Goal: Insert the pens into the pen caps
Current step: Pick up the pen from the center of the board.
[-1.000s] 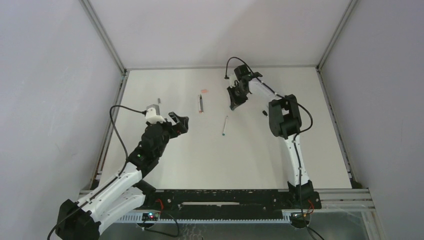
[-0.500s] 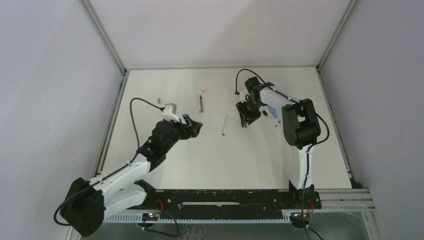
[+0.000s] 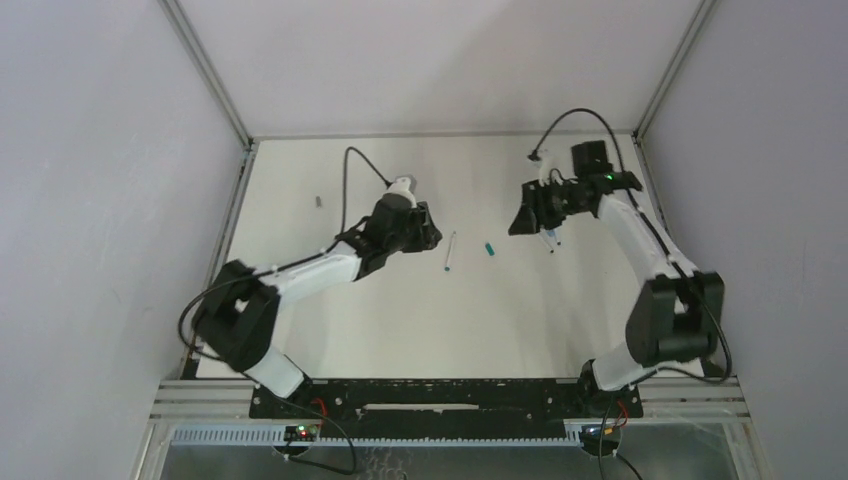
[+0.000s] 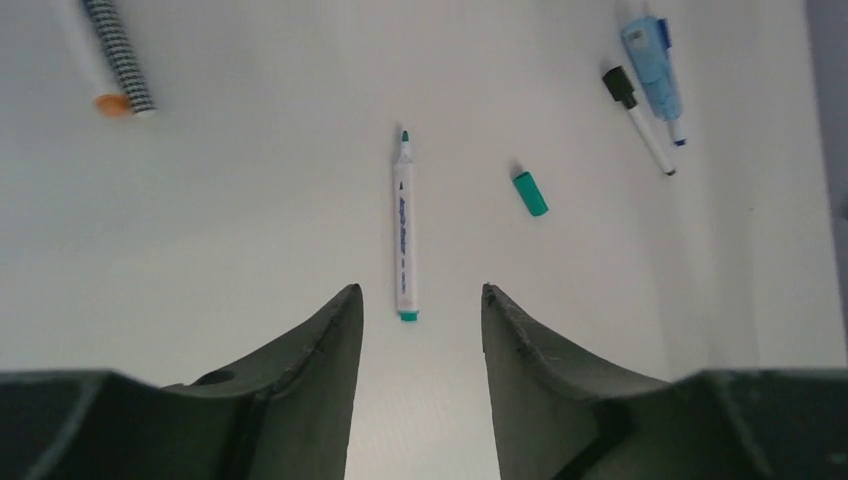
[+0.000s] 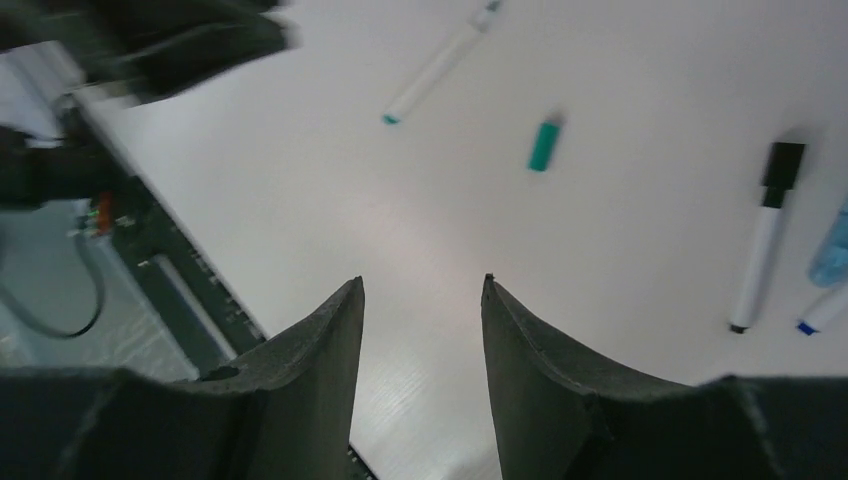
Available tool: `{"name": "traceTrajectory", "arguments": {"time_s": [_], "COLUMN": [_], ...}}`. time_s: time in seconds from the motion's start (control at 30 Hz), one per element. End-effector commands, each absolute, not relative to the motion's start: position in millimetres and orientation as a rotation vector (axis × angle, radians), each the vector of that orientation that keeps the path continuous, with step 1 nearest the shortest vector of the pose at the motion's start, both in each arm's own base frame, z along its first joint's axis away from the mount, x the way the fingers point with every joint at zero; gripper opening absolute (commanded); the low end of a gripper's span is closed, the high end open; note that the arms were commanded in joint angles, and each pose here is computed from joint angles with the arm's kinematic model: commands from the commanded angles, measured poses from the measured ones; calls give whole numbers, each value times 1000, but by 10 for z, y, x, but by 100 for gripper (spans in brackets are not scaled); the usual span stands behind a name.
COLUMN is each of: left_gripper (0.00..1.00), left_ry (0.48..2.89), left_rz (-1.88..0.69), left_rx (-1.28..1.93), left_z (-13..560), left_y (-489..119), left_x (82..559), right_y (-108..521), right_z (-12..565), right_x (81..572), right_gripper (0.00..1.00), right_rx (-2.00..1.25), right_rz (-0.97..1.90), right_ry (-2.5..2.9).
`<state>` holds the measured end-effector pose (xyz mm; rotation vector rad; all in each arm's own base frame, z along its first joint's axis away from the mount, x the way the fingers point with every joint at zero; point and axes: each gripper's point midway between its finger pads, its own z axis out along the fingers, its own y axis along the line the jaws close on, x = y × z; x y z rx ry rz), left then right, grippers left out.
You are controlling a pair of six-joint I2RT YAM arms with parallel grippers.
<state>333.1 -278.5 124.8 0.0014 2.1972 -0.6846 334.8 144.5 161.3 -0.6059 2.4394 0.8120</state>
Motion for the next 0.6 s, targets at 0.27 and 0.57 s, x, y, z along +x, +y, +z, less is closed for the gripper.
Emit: {"name": "traceTrajectory", "arguments": {"time_s": [0.27, 0.57], "left_gripper": [46, 32], "left_ry": [2557, 2640], "left_rz": [-352, -314], "left_rx": [209, 244], "left_z": [594, 346], "left_y": [-3258, -3339], "left_x": [3589, 3601], "right_y": [1550, 1496], "right_z": [2223, 2179], "right_x": [2802, 2862], "right_gripper": [63, 61], "right_rx": [-751, -682], "right_rz": [1213, 1294], "right_ry": [1944, 1957]}}
